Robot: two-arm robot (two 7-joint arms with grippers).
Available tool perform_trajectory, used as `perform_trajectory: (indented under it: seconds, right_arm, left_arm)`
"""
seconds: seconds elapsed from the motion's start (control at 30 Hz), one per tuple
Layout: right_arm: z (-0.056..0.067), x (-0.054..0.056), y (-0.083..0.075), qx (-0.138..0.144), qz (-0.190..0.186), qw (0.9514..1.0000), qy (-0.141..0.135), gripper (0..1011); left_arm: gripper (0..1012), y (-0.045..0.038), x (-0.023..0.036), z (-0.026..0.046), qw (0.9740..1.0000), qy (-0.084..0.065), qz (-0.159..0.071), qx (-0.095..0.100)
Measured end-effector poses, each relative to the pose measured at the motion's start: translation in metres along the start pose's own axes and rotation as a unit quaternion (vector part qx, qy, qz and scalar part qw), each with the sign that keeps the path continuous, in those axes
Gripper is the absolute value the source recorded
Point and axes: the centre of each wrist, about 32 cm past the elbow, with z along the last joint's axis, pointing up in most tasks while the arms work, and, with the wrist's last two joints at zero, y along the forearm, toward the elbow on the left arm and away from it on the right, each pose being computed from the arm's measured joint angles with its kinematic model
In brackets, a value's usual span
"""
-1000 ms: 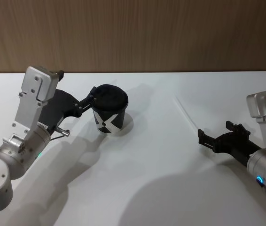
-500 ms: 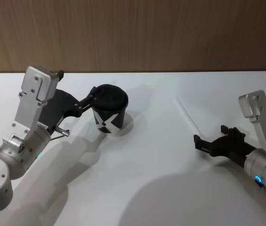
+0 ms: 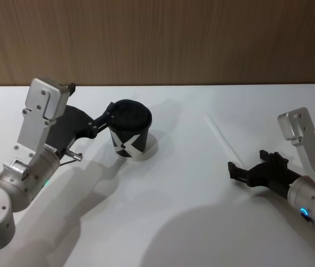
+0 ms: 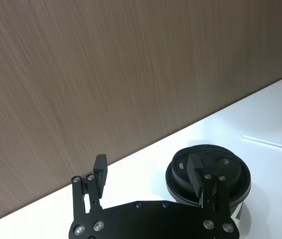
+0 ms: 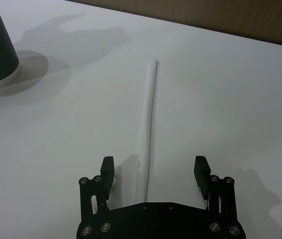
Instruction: Pick up the straw with one hand, pass it to the other hand, and insert it into the cup.
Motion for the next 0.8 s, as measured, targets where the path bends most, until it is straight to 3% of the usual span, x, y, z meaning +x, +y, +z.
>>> perform_trajectory:
  seconds: [0.27, 0.8]
  right_arm:
    - [0.0001, -0.0015, 0.0005, -0.002, 0.0, 1.0, -0.006, 915]
    - [-0.003, -0.0056, 0.0009, -0.012, -0.001, 0.9997, -0.022, 422]
  left_arm:
    - [1003, 0.0, 0.0, 0.0, 1.0, 0.0, 0.0, 0.0]
    - [1003, 0.0, 0.0, 0.0, 1.0, 0.0, 0.0, 0.0]
